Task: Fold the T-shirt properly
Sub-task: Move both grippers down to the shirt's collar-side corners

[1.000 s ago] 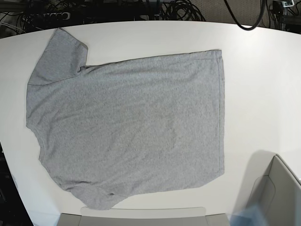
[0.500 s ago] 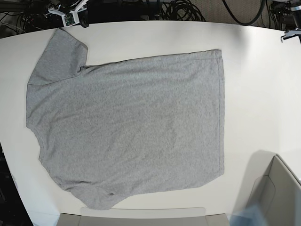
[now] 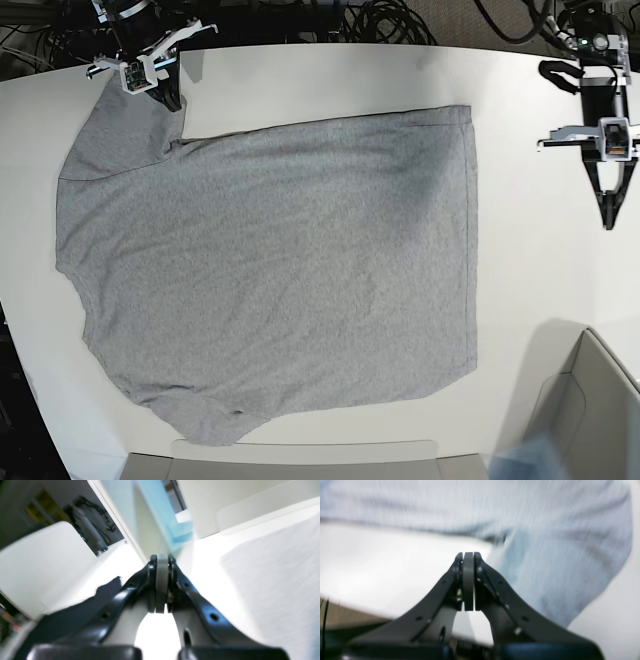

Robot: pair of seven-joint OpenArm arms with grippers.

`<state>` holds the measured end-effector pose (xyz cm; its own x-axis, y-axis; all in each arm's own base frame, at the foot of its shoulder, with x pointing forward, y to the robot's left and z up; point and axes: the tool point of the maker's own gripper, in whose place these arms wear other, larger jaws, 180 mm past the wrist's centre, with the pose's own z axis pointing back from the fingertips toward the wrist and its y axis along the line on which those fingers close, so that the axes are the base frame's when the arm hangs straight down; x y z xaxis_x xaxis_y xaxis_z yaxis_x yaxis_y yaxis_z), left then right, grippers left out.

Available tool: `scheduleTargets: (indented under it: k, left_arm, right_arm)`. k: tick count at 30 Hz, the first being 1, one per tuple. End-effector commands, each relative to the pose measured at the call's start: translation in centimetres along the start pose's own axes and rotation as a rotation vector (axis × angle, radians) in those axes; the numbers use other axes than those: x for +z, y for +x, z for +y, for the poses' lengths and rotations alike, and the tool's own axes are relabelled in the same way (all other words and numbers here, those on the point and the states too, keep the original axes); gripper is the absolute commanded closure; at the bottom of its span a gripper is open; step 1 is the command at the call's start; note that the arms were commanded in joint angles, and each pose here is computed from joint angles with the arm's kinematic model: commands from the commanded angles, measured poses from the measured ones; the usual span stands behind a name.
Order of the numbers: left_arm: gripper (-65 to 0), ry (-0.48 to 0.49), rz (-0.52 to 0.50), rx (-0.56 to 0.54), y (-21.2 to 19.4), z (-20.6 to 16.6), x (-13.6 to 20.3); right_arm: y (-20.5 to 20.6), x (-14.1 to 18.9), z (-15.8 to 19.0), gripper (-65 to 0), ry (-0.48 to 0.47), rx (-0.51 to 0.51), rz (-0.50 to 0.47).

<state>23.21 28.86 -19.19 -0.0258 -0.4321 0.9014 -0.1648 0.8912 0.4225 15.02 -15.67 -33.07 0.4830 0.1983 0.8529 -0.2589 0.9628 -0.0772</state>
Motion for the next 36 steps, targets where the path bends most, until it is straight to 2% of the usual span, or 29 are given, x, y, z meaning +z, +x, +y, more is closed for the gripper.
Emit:
scheduleTargets:
  k: [1, 4, 7, 10, 13, 15, 17, 23, 27, 33, 36]
  left_arm:
    - [-0.1, -0.016, -0.051, 0.027, 1.3, -1.0, -0.2]
    - [-0.2, -0.041, -0.083, 0.141, 2.1, -4.3, -1.1]
    - [-0.2, -0.094, -0.096, 0.257, 2.9, -8.3, -1.3]
    - [-0.4, -0.162, -0.11, 0.358, 4.1, -12.2, -1.1]
    - [-2.0, -0.24, -0.104, 0.416, 4.8, -15.4, -0.3]
    - [-5.7, -0.271, -0.091, 0.431, 4.8, -16.4, 0.3]
    - [-9.2, -0.283, -0.087, 0.429, 4.7, -16.6, 0.4]
    - [-10.0, -0.346, -0.04, 0.364, 3.2, -16.6, 1.8]
    - [-10.0, -0.362, 0.035, 0.349, 1.8, -17.0, 2.3]
    - [-10.0, -0.368, 0.06, 0.344, 1.3, -17.2, 2.3]
    - [-10.0, -0.368, 0.059, 0.345, 1.4, -17.2, 2.3]
  right_arm:
    - [2.1, -0.3, -0.2, -0.1, -0.007, 0.002, -0.082]
    - [5.4, -1.7, -0.3, -0.1, -0.019, -0.033, -0.212]
    - [8.6, -2.9, -0.9, -0.2, -0.027, -0.179, -0.327]
    - [10.1, -3.1, -1.7, -0.8, -0.008, -0.326, -0.386]
    - [10.2, -2.7, -2.7, -9.1, -0.003, -0.428, -0.401]
    - [9.4, -2.0, -3.9, -18.7, -0.026, -0.484, -0.382]
    - [7.7, -0.7, -5.6, -23.7, -0.071, -0.521, -0.343]
    - [2.6, 2.2, -8.4, -21.4, -0.14, -0.639, -0.178]
    - [-0.9, 2.7, -11.6, -21.3, -0.175, -0.754, -0.138]
    - [-3.3, 3.2, -13.9, -18.7, -0.154, -0.761, -0.082]
    - [-5.7, 2.7, -14.2, -18.2, -0.167, -0.813, -0.027]
